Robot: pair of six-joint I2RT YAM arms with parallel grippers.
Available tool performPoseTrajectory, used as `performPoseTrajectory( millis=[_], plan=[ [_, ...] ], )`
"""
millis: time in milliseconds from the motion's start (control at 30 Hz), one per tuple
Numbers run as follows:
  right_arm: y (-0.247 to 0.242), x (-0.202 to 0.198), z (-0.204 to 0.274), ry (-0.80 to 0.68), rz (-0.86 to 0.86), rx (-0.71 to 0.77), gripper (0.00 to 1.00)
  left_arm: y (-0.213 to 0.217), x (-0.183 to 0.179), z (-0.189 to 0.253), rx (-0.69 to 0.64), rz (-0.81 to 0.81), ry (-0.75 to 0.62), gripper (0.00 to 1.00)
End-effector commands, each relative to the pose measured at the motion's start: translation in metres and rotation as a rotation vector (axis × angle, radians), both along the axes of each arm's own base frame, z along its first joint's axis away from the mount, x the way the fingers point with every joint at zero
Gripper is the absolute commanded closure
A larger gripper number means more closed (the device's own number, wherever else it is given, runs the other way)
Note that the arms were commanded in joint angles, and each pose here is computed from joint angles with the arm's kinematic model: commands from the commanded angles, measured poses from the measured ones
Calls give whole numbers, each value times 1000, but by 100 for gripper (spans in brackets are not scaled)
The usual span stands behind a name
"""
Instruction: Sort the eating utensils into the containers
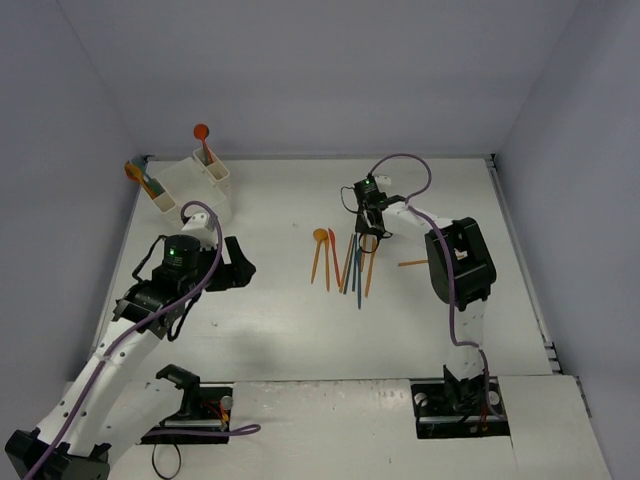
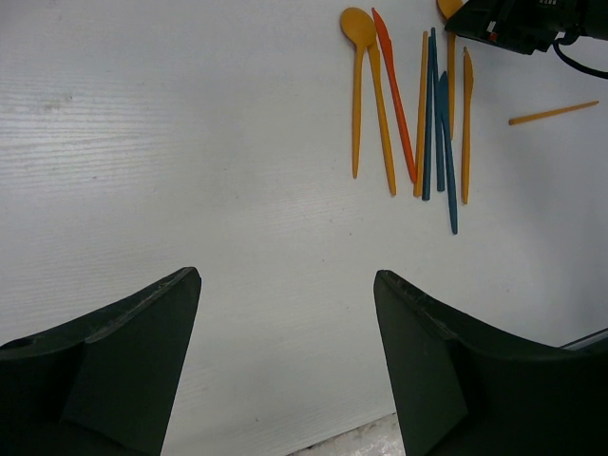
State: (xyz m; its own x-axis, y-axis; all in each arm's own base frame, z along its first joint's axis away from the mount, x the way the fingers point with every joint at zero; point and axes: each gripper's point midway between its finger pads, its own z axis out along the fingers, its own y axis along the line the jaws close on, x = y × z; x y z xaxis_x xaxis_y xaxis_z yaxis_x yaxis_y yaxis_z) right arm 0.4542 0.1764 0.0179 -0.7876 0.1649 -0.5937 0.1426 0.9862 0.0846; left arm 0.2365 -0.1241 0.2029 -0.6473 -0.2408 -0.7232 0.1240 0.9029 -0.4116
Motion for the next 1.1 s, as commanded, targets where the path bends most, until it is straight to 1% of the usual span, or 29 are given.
performPoseTrajectory(
  millis=[0, 200, 467, 633, 767, 833, 933, 1067],
  plan=[
    [-5, 9, 7, -20, -17, -11, 82, -7, 8, 26, -23, -27, -74, 29],
    [-7, -5, 0, 9, -35, 10, 78, -7, 8, 25, -25, -27, -73, 29],
    [-10, -24, -10, 47, -48, 15, 79, -9, 9, 24, -26, -32, -67, 29],
    [-8, -30, -12, 54, -48, 12, 85, -10, 8, 27, -36, -34, -72, 29],
    [-8, -30, -10, 48, -43, 3, 97, -12, 7, 31, -48, -40, -74, 29],
    [-9, -26, -6, 33, -38, -6, 100, -13, 7, 33, -57, -43, -75, 29],
    [-8, -18, 14, -14, -15, -13, 100, -15, 8, 39, -68, -47, -85, 29],
    [-3, -8, 61, -113, 42, -12, 100, -21, 11, 59, -98, -64, -112, 29]
  ],
)
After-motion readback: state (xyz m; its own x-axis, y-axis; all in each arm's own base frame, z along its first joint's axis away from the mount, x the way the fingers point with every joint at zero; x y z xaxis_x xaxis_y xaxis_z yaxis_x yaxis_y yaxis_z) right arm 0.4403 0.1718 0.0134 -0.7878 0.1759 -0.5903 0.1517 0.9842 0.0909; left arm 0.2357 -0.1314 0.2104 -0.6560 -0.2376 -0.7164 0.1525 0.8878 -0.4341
